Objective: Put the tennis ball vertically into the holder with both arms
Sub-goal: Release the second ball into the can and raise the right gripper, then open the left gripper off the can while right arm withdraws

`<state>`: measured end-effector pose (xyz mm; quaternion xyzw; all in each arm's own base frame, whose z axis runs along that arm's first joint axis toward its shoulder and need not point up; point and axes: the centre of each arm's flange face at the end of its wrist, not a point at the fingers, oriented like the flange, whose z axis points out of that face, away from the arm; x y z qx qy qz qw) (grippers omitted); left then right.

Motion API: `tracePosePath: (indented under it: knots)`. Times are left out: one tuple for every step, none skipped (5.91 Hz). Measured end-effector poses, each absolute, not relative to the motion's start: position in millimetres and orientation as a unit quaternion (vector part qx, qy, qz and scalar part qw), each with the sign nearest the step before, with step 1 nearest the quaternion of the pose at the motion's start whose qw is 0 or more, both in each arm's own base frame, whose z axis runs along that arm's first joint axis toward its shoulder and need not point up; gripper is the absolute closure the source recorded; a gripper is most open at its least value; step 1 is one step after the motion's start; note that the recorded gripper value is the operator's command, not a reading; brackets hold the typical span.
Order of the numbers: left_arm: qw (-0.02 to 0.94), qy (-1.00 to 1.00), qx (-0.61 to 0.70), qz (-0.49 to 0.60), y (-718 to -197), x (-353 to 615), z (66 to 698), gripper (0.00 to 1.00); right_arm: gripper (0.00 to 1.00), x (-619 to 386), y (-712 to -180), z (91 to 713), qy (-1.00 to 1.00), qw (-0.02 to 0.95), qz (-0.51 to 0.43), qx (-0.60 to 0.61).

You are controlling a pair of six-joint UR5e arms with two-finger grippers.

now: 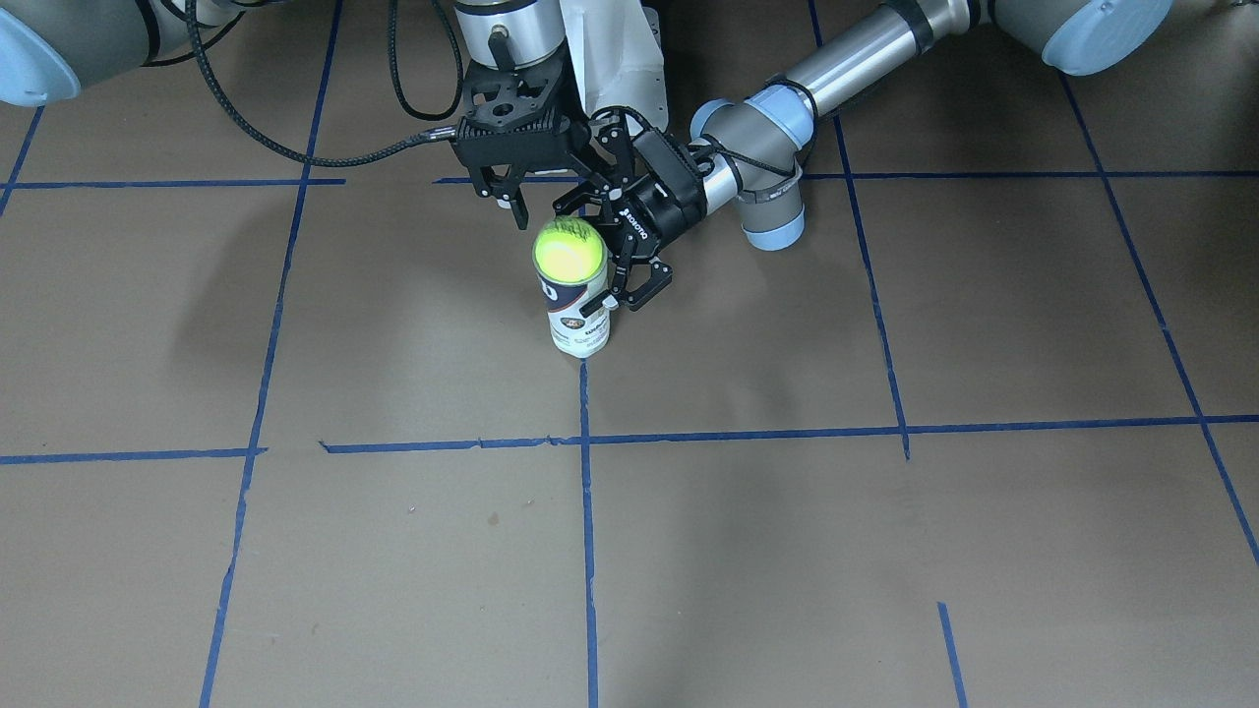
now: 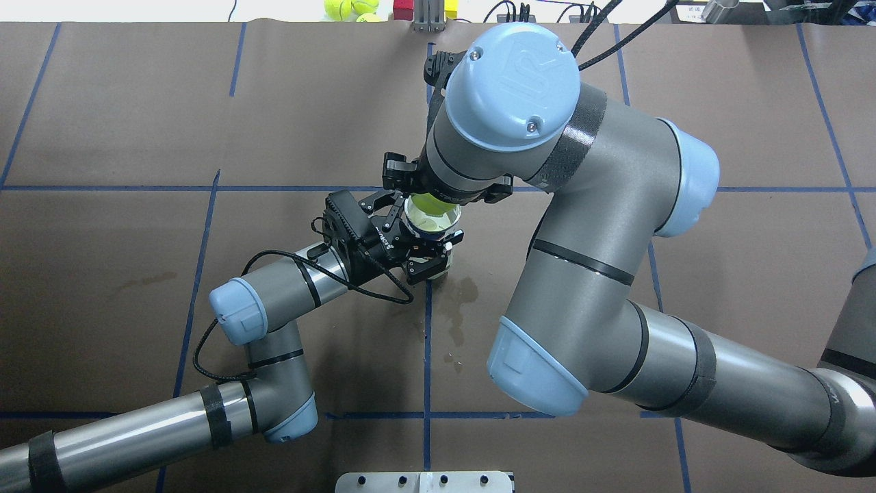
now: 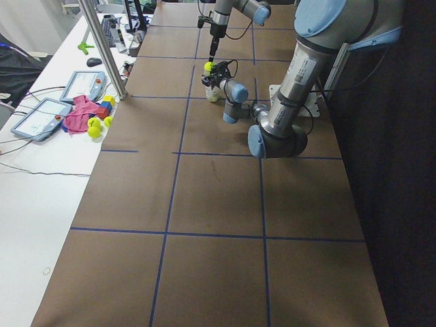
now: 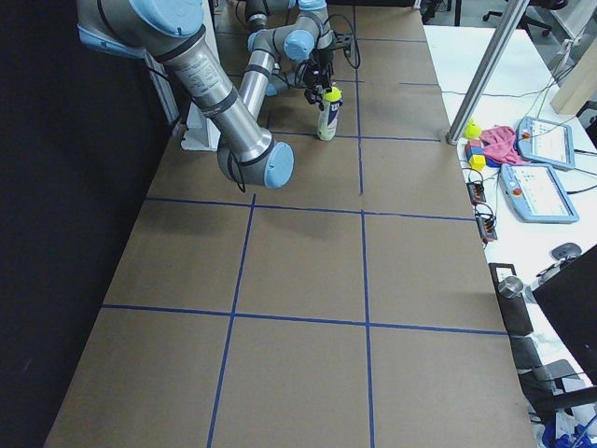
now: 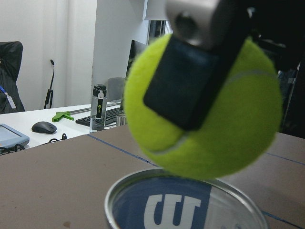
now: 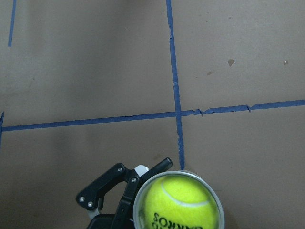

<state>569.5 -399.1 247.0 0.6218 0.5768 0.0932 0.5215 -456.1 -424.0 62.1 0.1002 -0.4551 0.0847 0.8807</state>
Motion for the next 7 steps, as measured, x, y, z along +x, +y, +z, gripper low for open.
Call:
tracePosePath:
  knots:
    - [0.521, 0.577, 0.622, 0.093, -399, 569, 247, 0.08, 0.01, -454, -422, 60, -0.459, 0.879, 0.083, 0.100]
    - [0.521, 0.577, 0.622, 0.093, -399, 569, 247, 0.07, 0.01, -446, -417, 56, -0.458, 0.880, 0.080, 0.100]
    - [0.521, 0.577, 0.622, 0.093, -400, 569, 246, 0.03, 0.01, -428, -417, 54, -0.456, 0.882, 0.074, 0.096]
    - [0.516, 0.579, 0.624, 0.090, -399, 565, 243, 0.01, 0.01, -406, -428, 54, -0.458, 0.882, 0.069, 0.086]
    - [0.508, 0.583, 0.628, 0.085, -397, 559, 234, 0.01, 0.01, -386, -444, 57, -0.460, 0.882, 0.064, 0.083]
    - [0.498, 0.589, 0.632, 0.079, -395, 552, 224, 0.01, 0.01, -372, -455, 67, -0.455, 0.885, 0.058, 0.085]
    - [0.486, 0.595, 0.636, 0.073, -392, 543, 212, 0.01, 0.01, -365, -462, 76, -0.449, 0.888, 0.053, 0.086]
